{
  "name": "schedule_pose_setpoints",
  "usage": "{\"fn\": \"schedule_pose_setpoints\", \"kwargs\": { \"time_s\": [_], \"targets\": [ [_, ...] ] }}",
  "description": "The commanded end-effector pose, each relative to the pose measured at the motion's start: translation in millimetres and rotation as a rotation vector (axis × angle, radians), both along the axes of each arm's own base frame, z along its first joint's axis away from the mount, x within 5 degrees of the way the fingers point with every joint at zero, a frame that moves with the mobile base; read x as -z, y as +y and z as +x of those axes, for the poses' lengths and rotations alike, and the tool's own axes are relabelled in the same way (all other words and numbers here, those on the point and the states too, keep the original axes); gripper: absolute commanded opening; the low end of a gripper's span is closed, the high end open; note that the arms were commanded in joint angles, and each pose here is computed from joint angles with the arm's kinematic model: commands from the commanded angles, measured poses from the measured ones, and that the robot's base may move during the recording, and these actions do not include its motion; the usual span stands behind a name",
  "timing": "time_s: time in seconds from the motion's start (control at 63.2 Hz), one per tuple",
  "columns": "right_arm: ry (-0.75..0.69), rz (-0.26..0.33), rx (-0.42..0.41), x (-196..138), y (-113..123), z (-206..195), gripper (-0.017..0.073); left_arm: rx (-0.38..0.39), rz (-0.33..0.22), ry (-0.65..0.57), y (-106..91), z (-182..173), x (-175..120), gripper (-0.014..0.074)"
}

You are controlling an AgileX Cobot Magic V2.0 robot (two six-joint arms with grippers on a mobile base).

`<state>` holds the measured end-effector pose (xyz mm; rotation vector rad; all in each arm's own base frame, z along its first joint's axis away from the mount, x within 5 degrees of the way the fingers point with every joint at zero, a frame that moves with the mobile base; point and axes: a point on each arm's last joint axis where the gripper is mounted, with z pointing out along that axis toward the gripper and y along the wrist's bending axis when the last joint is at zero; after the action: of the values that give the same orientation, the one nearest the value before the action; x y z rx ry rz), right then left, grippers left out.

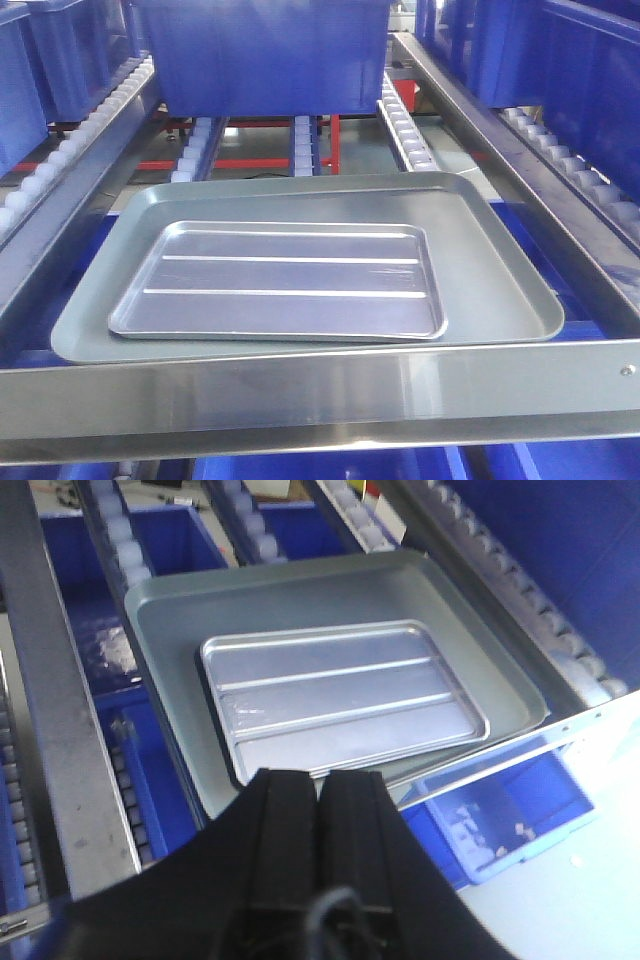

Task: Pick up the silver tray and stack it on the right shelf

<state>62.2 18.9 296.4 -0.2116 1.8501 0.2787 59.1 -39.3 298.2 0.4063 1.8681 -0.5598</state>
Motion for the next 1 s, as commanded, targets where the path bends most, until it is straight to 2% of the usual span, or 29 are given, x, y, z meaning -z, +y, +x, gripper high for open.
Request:
{"fn": "schedule_pose_setpoints", "kwargs": {
  "time_s": [0.0,0.491,0.602,0.728,0.839,0.982],
  "targets": [
    [-0.112,0.012,-0.008,-16,0,1,0.0049,0.028,-0.07,-0.078,-1.6,-2,-15,-0.0101],
    [-0.084,0.002,-0.005,-14,0,0,0.0049,0.028,-0.069,-0.077,-1.7,-1,-15,-0.0101],
    [-0.084,0.002,-0.005,-14,0,0,0.0049,0.035,-0.108,-0.028,-3.1,-3,-10,-0.01],
    [-0.084,0.002,-0.005,-14,0,0,0.0049,0.048,-0.025,-0.134,-1.0,-6,-2,-0.0101],
    [-0.084,0.002,-0.005,-14,0,0,0.0049,-0.045,-0.003,-0.268,6.8,-6,11,-0.0101],
    [-0.084,0.002,-0.005,-14,0,0,0.0049,-0.218,-0.033,-0.379,18.1,-6,35,-0.0101]
  ]
}}
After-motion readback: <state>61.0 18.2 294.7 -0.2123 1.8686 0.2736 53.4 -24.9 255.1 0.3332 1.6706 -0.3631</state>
